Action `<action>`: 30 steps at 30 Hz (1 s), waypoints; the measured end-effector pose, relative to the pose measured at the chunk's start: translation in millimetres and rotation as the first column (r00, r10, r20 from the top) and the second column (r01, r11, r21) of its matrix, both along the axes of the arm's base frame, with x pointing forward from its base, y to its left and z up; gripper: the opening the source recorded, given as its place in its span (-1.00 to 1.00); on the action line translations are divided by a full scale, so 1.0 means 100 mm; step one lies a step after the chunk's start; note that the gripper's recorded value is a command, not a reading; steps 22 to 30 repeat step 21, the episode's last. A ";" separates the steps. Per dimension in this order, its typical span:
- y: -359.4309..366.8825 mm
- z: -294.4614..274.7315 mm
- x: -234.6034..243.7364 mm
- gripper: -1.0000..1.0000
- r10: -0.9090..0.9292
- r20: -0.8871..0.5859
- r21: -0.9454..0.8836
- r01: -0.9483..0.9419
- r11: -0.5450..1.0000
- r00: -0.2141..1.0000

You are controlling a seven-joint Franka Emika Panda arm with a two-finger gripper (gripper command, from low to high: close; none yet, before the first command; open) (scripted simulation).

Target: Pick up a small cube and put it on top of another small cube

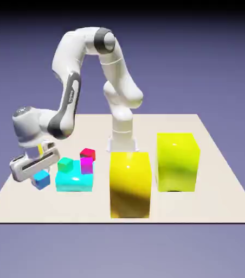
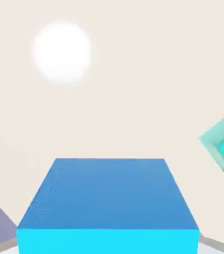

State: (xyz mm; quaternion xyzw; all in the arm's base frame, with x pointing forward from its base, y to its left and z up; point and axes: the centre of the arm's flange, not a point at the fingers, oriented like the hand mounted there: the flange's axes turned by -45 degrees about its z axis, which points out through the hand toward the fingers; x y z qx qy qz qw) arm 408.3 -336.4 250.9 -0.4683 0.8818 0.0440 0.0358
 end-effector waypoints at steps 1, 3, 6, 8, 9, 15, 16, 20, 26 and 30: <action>0.01 0.07 -0.10 -1.00 0.027 -0.005 0.002 -0.027 1.000 1.000; 0.04 0.21 -0.31 -1.00 0.079 -0.007 0.011 -0.079 0.997 0.997; 0.10 0.40 -0.64 -1.00 0.150 0.010 0.036 -0.150 0.988 0.989; 0.17 0.51 -0.83 -1.00 0.201 0.035 0.058 -0.203 0.977 0.979; 0.22 0.56 -0.93 -1.00 0.228 0.052 0.070 -0.231 0.970 0.972; 0.41 0.53 -1.21 -1.00 0.314 0.133 0.113 -0.329 0.938 0.940; 0.44 0.38 -1.19 -1.00 0.314 0.134 0.113 -0.329 0.937 0.940; 0.52 0.00 -1.20 1.00 0.313 0.128 0.112 -0.327 0.938 0.941; 0.52 0.00 -1.20 1.00 0.314 0.128 0.112 -0.328 0.938 0.941; 0.52 0.00 -1.20 1.00 0.314 0.128 0.112 -0.328 0.938 0.941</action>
